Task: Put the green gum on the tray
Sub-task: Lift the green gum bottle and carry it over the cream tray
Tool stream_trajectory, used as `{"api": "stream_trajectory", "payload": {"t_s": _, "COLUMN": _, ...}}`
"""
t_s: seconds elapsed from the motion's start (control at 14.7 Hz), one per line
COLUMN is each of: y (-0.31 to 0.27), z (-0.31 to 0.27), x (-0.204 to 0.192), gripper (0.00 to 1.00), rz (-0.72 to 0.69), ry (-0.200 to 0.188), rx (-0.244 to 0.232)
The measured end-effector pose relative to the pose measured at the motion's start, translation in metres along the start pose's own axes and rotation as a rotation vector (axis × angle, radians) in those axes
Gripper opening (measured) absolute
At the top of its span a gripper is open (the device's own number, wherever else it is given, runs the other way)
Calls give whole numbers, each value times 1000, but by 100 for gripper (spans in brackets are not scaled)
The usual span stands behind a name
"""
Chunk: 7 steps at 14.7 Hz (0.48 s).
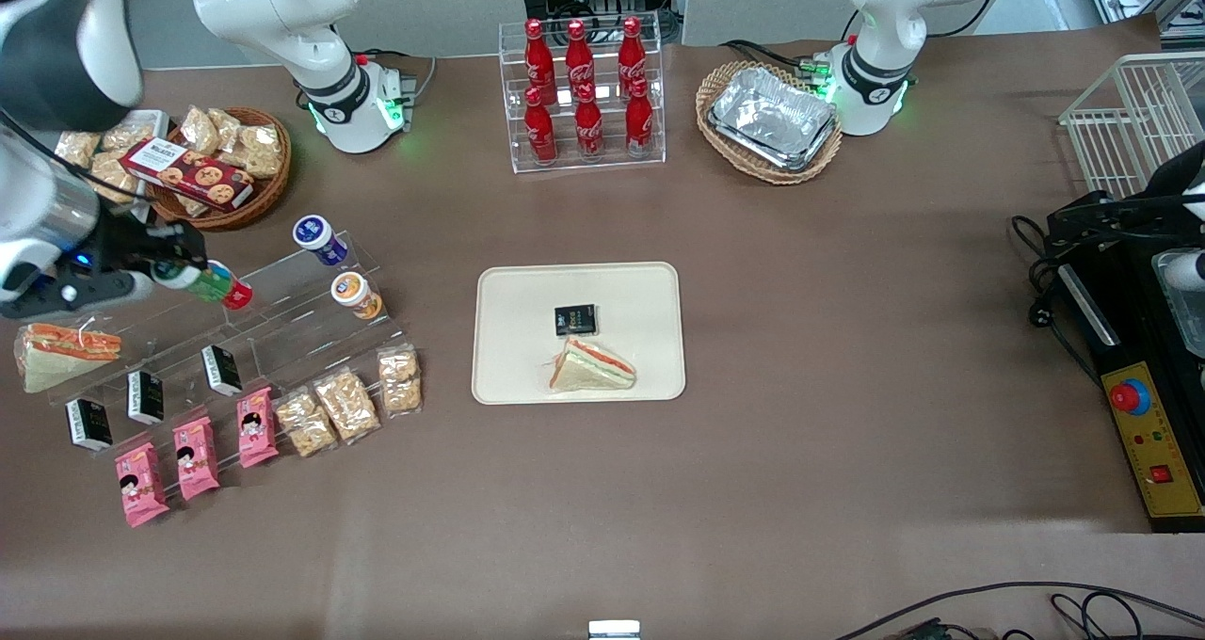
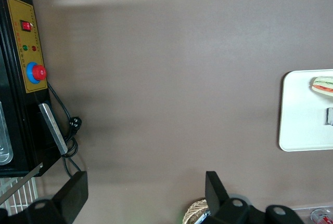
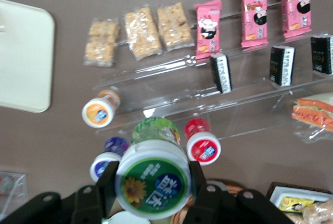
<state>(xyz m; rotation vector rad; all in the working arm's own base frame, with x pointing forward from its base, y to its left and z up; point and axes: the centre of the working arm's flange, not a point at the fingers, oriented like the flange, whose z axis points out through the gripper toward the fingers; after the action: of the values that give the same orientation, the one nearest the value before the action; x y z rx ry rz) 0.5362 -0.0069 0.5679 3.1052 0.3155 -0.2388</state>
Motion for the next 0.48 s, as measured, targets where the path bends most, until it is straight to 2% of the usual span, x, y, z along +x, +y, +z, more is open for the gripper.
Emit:
{"api": "stream_trajectory", "payload": {"t_s": 0.14, "y": -15, "z": -11, "x": -2, "gripper": 59, "rz": 5, "ry": -5, "rx": 38}}
{"api": "stream_trajectory", "payload": {"t_s": 0.2, "y": -31, "z": -11, "x": 1, "gripper": 59, "rz": 21, "ry": -10, "rx": 43}}
{"api": "stream_trajectory", "payload": {"t_s": 0.48, "y": -141, "z": 8, "x": 21, "gripper": 59, "rz": 79, "ry": -42, "rx": 7}}
